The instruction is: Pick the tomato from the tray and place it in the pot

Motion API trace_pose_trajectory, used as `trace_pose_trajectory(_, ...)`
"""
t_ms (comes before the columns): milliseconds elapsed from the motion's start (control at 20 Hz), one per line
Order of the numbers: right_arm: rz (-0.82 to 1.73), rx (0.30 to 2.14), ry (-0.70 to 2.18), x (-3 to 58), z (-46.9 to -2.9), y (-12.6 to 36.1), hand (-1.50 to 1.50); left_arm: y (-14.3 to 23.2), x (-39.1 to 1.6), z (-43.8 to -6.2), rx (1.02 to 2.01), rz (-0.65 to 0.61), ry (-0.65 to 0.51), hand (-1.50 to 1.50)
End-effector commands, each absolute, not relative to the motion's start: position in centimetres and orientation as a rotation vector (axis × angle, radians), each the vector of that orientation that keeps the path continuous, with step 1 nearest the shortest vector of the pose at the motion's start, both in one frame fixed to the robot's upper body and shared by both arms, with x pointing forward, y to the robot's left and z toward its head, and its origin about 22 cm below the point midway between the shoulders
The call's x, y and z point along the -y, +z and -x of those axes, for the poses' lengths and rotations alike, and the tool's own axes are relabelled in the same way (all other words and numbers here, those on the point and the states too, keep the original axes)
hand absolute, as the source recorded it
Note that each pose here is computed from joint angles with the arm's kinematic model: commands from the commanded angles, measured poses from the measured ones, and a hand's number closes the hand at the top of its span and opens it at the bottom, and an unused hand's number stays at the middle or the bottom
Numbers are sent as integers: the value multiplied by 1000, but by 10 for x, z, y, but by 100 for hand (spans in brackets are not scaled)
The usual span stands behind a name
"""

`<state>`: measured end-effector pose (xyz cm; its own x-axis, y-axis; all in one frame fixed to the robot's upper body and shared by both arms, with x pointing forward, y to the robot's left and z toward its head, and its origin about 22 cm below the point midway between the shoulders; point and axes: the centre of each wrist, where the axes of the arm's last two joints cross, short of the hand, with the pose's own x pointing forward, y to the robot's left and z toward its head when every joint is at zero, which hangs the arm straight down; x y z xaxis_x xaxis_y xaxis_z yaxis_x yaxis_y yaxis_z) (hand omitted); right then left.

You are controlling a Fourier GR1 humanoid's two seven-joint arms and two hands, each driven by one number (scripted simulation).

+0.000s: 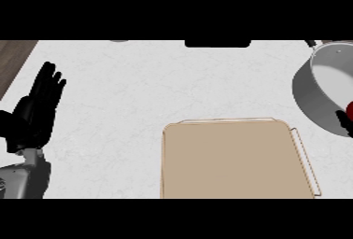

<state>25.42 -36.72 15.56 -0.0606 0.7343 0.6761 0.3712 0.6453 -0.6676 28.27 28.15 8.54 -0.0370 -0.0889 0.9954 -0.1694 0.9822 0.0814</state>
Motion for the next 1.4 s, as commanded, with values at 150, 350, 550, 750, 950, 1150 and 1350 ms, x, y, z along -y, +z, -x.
trace_pose_trajectory(150, 1036, 1671, 361, 426, -292, 150, 150, 81, -287, -277, 1627, -180, 56, 0)
trace_pose_trajectory(350, 1360, 1512, 530, 423, -293, 123, 150, 90, -272, -282, 1614, -152, 51, 0)
trace_pose_trajectory(550, 1399, 1447, 519, 446, -329, 119, 150, 89, -264, -285, 1623, -158, 29, 0)
trace_pose_trajectory(750, 1339, 1448, 526, 465, -339, 93, 150, 85, -269, -294, 1629, -183, 48, 0)
trace_pose_trajectory(950, 1187, 1383, 448, 457, -352, 75, 150, 81, -279, -286, 1618, -155, 51, 0)
trace_pose_trajectory(1150, 1011, 1371, 405, 453, -354, 53, -150, 91, -273, -291, 1638, -146, 47, 0)
trace_pose_trajectory(1350, 839, 1468, 393, 465, -345, 47, -150, 87, -274, -301, 1638, -165, 49, 0)
